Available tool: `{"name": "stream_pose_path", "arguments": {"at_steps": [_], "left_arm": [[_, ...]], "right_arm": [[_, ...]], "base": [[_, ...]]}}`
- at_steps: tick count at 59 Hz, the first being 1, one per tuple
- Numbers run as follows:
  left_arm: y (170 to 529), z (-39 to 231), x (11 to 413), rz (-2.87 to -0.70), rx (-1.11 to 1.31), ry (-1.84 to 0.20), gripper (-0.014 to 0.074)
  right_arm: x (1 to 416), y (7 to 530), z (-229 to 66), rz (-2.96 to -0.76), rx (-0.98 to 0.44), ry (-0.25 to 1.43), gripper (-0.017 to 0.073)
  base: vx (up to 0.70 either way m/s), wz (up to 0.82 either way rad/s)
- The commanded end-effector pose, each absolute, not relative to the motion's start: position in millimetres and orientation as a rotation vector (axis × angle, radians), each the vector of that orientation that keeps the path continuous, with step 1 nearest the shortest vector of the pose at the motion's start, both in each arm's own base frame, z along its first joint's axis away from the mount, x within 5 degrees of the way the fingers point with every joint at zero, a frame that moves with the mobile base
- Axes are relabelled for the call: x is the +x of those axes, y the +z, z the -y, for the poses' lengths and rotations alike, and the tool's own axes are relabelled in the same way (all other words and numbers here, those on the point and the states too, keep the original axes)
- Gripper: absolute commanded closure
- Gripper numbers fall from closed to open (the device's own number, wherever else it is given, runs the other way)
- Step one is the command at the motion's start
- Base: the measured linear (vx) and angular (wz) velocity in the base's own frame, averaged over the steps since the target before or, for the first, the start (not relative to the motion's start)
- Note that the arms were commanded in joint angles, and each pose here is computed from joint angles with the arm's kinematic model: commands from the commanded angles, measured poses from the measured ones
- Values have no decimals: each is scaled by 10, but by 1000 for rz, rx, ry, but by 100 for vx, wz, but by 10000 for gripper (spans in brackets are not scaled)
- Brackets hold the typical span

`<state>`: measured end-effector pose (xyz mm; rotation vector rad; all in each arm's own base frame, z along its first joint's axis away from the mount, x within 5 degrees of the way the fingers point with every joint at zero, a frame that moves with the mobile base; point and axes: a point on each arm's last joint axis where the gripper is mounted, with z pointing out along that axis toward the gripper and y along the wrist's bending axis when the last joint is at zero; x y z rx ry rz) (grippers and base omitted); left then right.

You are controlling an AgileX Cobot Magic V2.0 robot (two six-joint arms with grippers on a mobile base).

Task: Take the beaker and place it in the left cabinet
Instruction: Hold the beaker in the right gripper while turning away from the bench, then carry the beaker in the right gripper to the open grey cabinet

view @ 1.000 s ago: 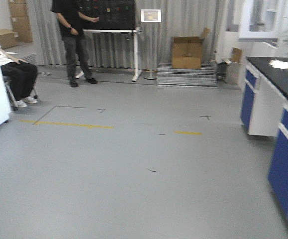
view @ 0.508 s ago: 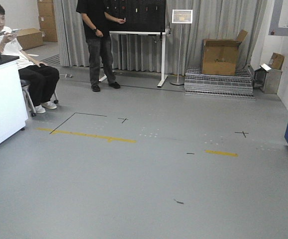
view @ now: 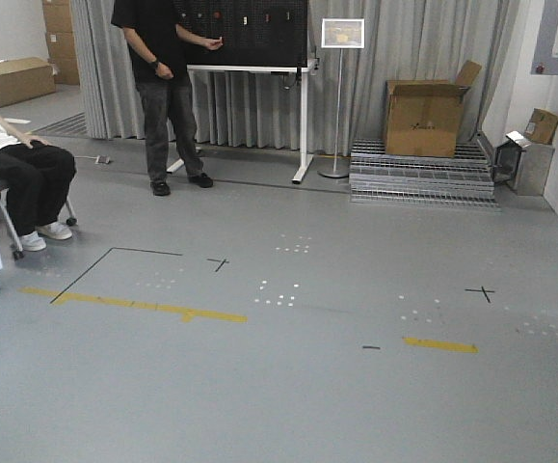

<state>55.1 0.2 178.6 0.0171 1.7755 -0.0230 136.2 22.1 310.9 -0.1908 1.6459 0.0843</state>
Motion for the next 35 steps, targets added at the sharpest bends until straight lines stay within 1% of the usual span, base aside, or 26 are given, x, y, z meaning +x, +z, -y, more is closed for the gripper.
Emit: {"name": "stream_pose_path", "arguments": {"at_steps": [1,35], "left_arm": [[1918,9,546,-1667,22,-40,590],[1918,9,546,-1667,22,-40,590]], "right_arm": [[1360,3230,-239,-1599,-207,100,561],[1360,3230,-239,-1599,-207,100,561]], "base": [[73,-4],[76,-6]]}}
